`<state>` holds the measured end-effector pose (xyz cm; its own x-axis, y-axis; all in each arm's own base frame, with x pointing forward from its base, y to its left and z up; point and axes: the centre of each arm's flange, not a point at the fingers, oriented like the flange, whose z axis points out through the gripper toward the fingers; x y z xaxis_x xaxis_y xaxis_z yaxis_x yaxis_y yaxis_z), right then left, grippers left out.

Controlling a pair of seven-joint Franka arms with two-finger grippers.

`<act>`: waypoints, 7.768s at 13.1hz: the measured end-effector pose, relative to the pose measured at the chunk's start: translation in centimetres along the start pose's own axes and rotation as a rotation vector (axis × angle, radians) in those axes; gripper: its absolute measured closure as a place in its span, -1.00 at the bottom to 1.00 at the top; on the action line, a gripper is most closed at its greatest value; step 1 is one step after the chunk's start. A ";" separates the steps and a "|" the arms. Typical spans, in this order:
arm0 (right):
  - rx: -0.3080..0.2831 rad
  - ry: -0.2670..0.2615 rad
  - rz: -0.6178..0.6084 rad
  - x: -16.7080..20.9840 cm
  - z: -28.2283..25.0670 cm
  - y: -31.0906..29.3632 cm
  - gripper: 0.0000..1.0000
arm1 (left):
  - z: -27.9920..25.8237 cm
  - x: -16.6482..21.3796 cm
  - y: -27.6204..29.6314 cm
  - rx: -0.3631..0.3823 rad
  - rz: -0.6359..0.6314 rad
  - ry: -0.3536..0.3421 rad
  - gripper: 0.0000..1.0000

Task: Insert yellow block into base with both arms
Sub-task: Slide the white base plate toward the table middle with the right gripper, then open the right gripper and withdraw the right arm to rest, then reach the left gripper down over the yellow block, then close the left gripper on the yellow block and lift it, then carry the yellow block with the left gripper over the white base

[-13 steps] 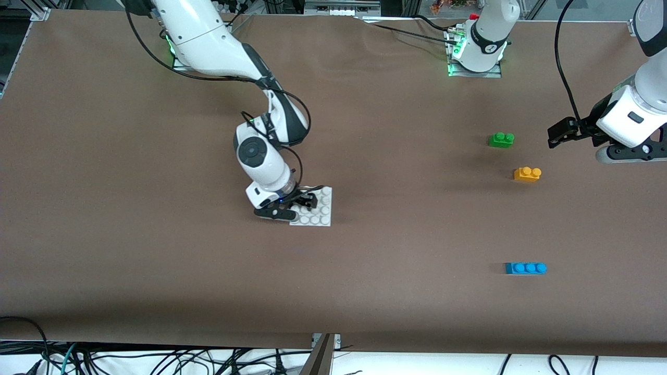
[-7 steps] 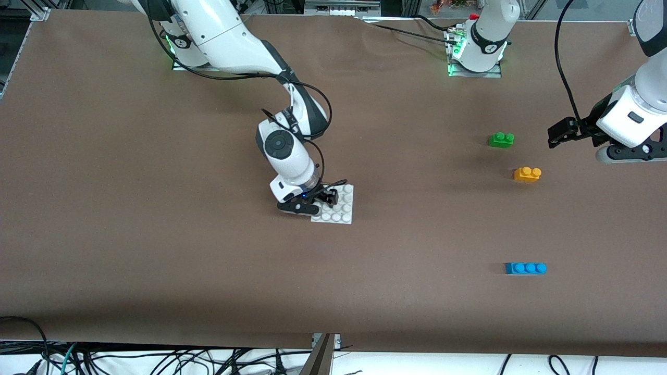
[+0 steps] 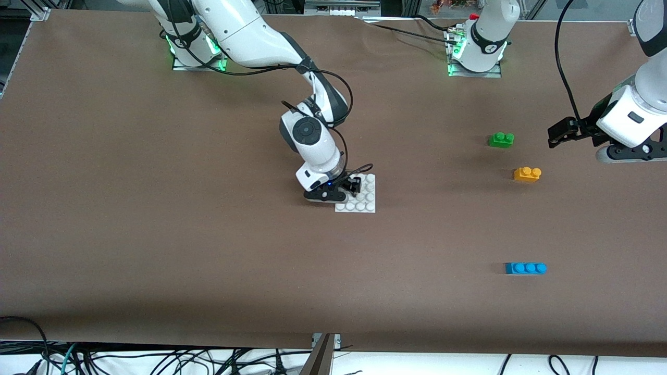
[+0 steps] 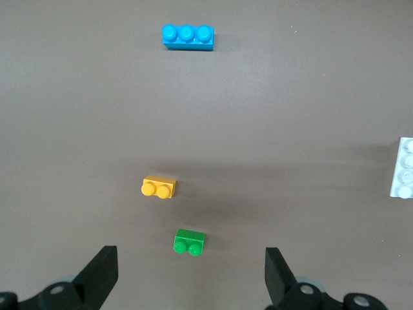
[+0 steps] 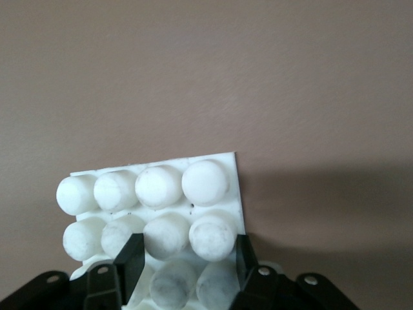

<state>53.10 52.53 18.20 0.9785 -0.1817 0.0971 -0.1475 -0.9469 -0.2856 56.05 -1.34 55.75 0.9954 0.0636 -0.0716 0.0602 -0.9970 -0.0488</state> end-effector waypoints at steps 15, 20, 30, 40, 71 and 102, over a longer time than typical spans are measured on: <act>0.040 0.031 0.114 4.0 -2.5 -0.4 -0.66 | 0.0 0.0 0.0 0.000 0.000 0.000 -1.00; 0.005 -0.046 0.064 12.9 -13.2 5.1 -1.00 | -0.4 0.1 0.0 -0.001 -0.004 0.008 -1.00; -0.184 -0.190 -0.069 18.1 -36.4 27.3 -1.00 | 1.2 0.7 0.1 0.002 0.001 -0.031 -1.00; -0.283 -0.198 -0.123 17.0 -46.7 34.5 -1.00 | 1.4 0.6 -0.2 -0.004 0.027 -0.046 -1.00; -0.360 -0.209 -0.107 18.3 -48.8 36.3 -1.00 | 36.1 -3.0 -10.6 -0.041 0.184 0.007 -1.00; -0.359 -0.207 -0.108 18.4 -48.8 36.2 -1.00 | 18.3 -2.1 33.9 -0.073 0.234 -0.128 -0.23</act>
<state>58.70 1.96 56.18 0.9939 -0.0545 -0.0955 -0.0480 -0.9965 0.0690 54.69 -34.47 36.04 0.9657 -0.1682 -0.1980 -0.1602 -0.9855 0.0557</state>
